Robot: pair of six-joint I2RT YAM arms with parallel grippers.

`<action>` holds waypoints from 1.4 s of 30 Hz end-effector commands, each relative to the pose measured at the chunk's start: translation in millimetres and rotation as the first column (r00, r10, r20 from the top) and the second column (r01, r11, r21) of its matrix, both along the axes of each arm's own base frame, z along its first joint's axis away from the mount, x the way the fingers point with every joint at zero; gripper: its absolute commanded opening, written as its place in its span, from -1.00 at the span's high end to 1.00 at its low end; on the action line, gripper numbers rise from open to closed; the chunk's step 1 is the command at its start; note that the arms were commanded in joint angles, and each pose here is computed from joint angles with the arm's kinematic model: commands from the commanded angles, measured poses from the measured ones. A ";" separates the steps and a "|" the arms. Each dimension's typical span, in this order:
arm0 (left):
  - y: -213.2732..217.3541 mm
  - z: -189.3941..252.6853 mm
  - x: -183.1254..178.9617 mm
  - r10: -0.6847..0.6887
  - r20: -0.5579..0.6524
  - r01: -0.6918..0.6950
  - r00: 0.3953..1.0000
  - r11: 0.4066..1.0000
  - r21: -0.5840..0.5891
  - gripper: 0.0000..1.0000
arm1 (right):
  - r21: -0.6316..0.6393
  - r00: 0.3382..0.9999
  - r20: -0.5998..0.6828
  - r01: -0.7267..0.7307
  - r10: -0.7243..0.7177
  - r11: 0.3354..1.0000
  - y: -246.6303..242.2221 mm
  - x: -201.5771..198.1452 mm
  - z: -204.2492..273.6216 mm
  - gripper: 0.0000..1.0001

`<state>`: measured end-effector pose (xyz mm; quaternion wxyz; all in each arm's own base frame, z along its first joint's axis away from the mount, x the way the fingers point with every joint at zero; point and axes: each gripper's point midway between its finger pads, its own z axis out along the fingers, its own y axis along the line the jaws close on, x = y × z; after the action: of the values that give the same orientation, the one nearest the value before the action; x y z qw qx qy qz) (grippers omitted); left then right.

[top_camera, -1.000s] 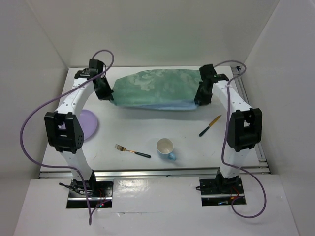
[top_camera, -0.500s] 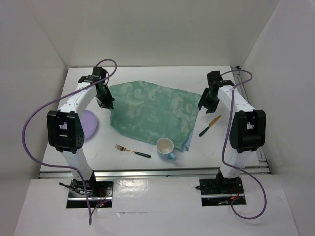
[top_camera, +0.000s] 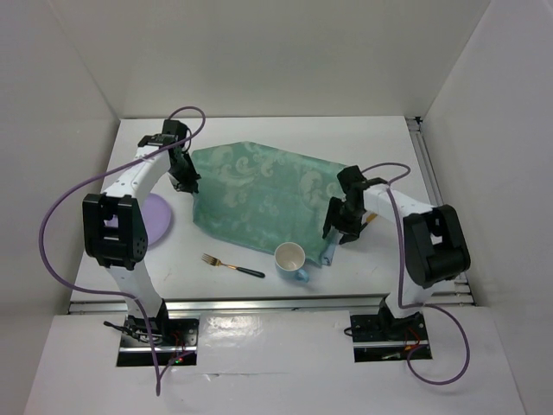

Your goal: Set the dinner table for one person

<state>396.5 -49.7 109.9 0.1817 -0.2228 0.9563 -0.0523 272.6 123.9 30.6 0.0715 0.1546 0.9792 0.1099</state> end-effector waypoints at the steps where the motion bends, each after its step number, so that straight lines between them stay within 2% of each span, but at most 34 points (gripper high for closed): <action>1: 0.4 12.2 3.0 -0.003 0.042 0.003 0.999 1.000 0.006 1.00 | 0.044 0.998 0.058 0.035 -0.038 0.998 9.2 -13.3 14.0 -0.29; 5: 2.3 12.0 3.0 -0.008 0.042 0.007 0.999 1.000 0.018 1.00 | 0.063 0.991 0.128 0.034 -0.042 0.997 17.4 -29.0 30.8 -0.29; 8: 2.3 12.0 3.0 -0.008 0.042 0.007 0.999 1.000 0.018 1.00 | 0.114 0.986 0.167 -0.025 0.006 0.993 38.0 -37.6 43.8 -0.26; 12: 2.2 10.9 5.4 -0.008 0.041 0.007 0.999 1.000 0.018 1.00 | 0.138 0.987 0.158 -0.063 0.040 0.988 56.0 -34.3 40.8 -0.23; 17: 2.3 10.2 3.2 -0.008 0.032 0.007 0.999 1.000 0.019 1.00 | 0.080 0.998 0.056 -0.033 0.029 0.996 54.9 -36.6 12.0 -0.02; 21: 4.4 10.7 1.1 -0.004 0.032 0.003 0.999 1.000 0.029 1.00 | 0.069 0.999 0.042 -0.025 0.022 0.997 57.2 -35.4 3.0 0.31; 22: 4.4 10.6 1.0 -0.004 0.032 0.003 0.999 1.000 0.029 1.00 | 0.055 0.998 0.060 -0.020 0.016 0.998 55.8 -30.2 4.9 0.69; 23: 4.4 10.6 1.0 -0.004 0.032 0.003 0.999 1.000 0.029 1.00 | 0.034 0.998 0.056 -0.003 0.001 0.999 52.3 -29.6 6.3 0.90; 24: 4.4 10.6 1.0 -0.004 0.032 0.003 0.999 1.000 0.029 1.00 | -0.008 0.995 0.095 0.025 -0.024 1.000 47.1 -17.2 14.1 1.00; 30: 4.2 13.6 3.3 -0.004 0.041 0.003 0.999 1.000 0.028 1.00 | -0.163 0.969 0.241 0.104 -0.063 0.981 20.5 17.2 69.8 1.00; 33: 2.6 13.7 3.1 -0.007 0.041 0.007 0.999 1.000 0.020 1.00 | -0.204 0.974 0.220 0.095 -0.049 0.974 12.9 11.9 79.6 1.00; 35: 2.6 17.2 3.0 -0.007 0.050 0.007 0.999 1.000 0.019 1.00 | -0.236 0.978 0.198 0.104 -0.057 0.966 7.0 7.5 73.0 1.00; 36: 1.3 13.5 -0.1 -0.011 0.037 0.010 0.999 1.000 0.012 1.00 | -0.265 0.987 0.147 0.100 -0.063 0.959 1.3 -4.4 58.5 1.00; 39: 1.5 7.2 -3.3 -0.011 0.025 0.011 1.000 1.000 0.012 1.00 | -0.313 0.995 0.062 0.090 -0.074 0.946 -7.2 -22.1 31.4 0.14; 40: 1.5 7.2 -3.3 -0.011 0.025 0.011 1.000 1.000 0.012 1.00 | -0.354 0.996 -0.010 0.075 -0.084 0.932 -14.2 -36.5 14.7 -0.04; 42: 2.0 4.2 -5.8 -0.019 0.016 0.019 1.000 1.000 0.017 1.00 | -0.373 0.992 -0.045 0.092 -0.117 0.923 -15.8 -47.2 5.9 -0.12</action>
<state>393.3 -46.7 104.9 0.1781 -0.2227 0.9575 -0.0431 260.5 126.5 59.1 0.1323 0.1792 0.9747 -0.0186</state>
